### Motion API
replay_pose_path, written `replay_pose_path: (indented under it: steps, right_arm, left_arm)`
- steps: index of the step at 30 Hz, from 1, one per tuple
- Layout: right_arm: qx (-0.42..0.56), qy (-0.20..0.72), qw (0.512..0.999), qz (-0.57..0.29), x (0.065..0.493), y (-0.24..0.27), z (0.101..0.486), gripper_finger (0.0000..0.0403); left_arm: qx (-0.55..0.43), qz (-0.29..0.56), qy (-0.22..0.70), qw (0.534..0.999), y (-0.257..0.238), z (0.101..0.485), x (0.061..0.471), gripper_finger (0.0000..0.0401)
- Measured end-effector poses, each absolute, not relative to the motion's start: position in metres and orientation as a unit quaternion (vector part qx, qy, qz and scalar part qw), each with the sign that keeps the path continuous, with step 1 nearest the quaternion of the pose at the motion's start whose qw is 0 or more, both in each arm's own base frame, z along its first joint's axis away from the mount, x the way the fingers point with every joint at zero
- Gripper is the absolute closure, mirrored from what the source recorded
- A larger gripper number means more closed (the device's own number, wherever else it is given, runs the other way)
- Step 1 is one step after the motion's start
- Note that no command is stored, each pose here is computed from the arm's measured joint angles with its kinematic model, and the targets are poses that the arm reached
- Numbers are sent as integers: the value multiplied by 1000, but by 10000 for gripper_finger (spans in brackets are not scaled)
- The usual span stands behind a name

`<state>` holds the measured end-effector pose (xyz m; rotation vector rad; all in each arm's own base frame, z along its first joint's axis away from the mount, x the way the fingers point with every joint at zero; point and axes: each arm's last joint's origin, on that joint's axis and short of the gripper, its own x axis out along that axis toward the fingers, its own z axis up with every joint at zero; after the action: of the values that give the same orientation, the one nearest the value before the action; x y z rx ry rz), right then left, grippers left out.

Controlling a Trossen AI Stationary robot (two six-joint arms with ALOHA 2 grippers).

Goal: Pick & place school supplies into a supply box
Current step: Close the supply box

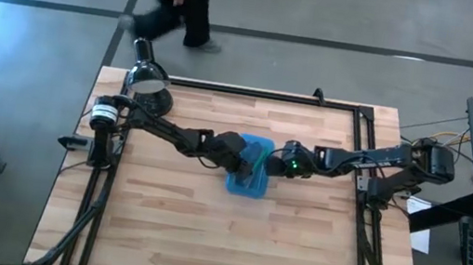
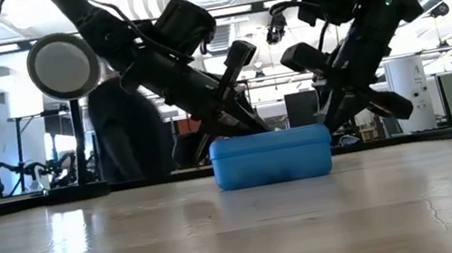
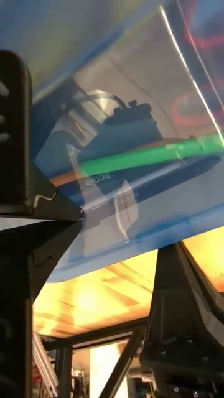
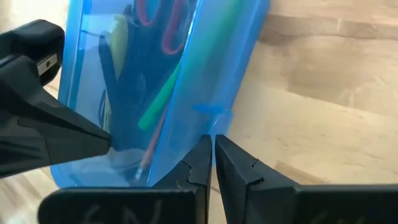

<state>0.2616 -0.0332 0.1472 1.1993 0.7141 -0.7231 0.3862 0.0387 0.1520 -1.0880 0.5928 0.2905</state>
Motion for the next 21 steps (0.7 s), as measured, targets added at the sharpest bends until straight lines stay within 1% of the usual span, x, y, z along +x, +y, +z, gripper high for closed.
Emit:
replay_pose_path:
  steps: [12, 17, 21]
  right_arm:
    - [533, 331, 702, -336, 265, -34, 135, 390]
    - [511, 365, 685, -370, 254, -33, 136, 390]
    - [514, 345, 698, -360, 255, -33, 146, 390]
  left_arm:
    - [-490, 138, 292, 810, 39, 153, 387, 401]
    - [-489, 140, 292, 810, 39, 153, 387, 401]
    - [-487, 139, 293, 811, 39, 153, 387, 401]
